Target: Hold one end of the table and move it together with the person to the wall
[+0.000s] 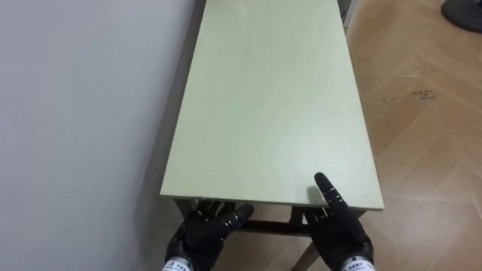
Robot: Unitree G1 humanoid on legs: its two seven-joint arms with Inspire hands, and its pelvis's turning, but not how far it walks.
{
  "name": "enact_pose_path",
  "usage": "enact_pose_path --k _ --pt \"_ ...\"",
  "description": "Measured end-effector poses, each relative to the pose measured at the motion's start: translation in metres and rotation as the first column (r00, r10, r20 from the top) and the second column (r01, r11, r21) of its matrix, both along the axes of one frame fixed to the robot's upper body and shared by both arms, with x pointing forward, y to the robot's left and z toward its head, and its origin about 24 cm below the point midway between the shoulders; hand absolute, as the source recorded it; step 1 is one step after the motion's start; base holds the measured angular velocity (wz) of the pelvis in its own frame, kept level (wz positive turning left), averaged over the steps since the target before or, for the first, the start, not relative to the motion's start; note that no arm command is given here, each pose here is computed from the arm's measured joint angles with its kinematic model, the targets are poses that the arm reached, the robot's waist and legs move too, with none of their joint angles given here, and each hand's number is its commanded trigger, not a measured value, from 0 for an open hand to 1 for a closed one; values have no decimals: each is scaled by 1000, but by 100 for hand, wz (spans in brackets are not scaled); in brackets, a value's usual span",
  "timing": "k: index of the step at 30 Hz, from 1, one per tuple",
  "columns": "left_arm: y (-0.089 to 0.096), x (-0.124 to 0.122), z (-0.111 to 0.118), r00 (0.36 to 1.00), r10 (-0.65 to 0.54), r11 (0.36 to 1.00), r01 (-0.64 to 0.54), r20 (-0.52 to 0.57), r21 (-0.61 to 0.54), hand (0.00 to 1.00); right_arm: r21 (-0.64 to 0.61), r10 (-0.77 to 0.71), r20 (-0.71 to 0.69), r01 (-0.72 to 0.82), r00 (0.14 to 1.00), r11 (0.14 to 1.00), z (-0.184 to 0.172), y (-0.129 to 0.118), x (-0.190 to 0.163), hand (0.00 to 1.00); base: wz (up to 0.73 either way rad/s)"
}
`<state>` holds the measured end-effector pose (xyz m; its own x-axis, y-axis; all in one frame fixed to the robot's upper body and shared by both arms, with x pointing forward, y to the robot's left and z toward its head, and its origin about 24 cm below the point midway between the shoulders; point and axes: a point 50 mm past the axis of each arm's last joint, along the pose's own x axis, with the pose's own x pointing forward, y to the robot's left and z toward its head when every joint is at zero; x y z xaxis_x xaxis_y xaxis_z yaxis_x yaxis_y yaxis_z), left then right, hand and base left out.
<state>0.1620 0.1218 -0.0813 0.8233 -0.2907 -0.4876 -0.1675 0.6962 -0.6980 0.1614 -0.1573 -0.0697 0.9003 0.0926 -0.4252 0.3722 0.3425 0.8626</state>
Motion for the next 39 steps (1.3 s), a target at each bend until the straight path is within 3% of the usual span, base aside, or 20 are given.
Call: enact_pose_path --k 8,20,29,35,39 --pt "4 -9 -4 1000 -24 999 24 -12 34 0 -68 95 61 -91 994 994 -2 2 -3 0 0" --pt "15 -29 -25 991 -64 997 69 -118 38 0 -134 447 189 -428 874 894 -3 24 -15 0 2" --pt "43 -52 -49 966 -86 992 107 -242 71 0 -162 538 180 -515 823 842 -13 9 -26 0 1" --pt "58 -72 -62 942 -30 993 67 -333 98 0 -201 547 34 -531 836 823 -35 -15 -49 0 -1" --pt "73 -86 -71 916 28 984 45 -399 171 0 -228 484 -197 -520 852 823 -62 -44 -81 0 -1"
